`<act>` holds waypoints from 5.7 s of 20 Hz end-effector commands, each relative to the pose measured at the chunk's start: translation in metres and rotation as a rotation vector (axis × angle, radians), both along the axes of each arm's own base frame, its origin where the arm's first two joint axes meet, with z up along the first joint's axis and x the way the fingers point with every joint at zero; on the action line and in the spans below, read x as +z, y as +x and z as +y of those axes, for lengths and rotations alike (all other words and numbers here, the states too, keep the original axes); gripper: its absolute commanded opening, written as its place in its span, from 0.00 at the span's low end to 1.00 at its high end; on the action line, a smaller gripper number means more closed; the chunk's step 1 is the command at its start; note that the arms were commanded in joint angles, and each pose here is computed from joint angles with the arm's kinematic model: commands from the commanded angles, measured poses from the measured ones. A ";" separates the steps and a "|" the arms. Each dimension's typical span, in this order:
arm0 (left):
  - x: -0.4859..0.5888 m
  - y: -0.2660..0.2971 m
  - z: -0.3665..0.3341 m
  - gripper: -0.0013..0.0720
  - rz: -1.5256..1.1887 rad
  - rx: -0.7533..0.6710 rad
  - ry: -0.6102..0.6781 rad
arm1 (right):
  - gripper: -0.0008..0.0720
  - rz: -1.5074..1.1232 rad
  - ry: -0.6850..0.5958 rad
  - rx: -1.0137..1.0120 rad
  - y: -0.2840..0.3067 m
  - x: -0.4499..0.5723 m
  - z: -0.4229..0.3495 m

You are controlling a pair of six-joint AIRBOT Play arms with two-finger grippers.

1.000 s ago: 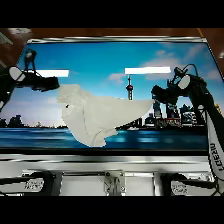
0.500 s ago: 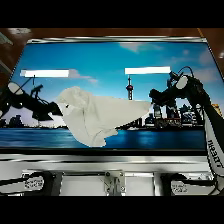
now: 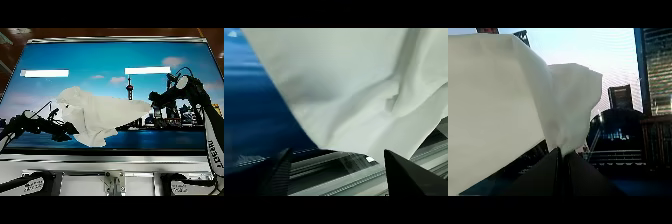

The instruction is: Fold the shirts.

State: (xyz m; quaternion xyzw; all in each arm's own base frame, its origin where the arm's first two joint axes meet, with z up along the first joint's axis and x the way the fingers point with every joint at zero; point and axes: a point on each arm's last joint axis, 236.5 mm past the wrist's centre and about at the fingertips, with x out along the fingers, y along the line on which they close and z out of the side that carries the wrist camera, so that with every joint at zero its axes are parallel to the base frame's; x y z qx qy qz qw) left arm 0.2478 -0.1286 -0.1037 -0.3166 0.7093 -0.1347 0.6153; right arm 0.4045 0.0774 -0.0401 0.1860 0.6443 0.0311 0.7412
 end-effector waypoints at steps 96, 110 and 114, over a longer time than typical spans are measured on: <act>0.060 -0.030 0.163 0.92 0.083 0.175 0.026 | 0.82 0.144 0.108 0.061 -0.013 0.044 -0.103; -0.016 -0.011 0.103 0.92 0.044 0.245 -0.046 | 0.82 0.149 0.156 0.101 -0.020 0.010 -0.078; -0.024 0.004 0.093 0.61 0.026 0.274 -0.053 | 0.82 0.158 0.163 0.104 -0.022 0.011 -0.077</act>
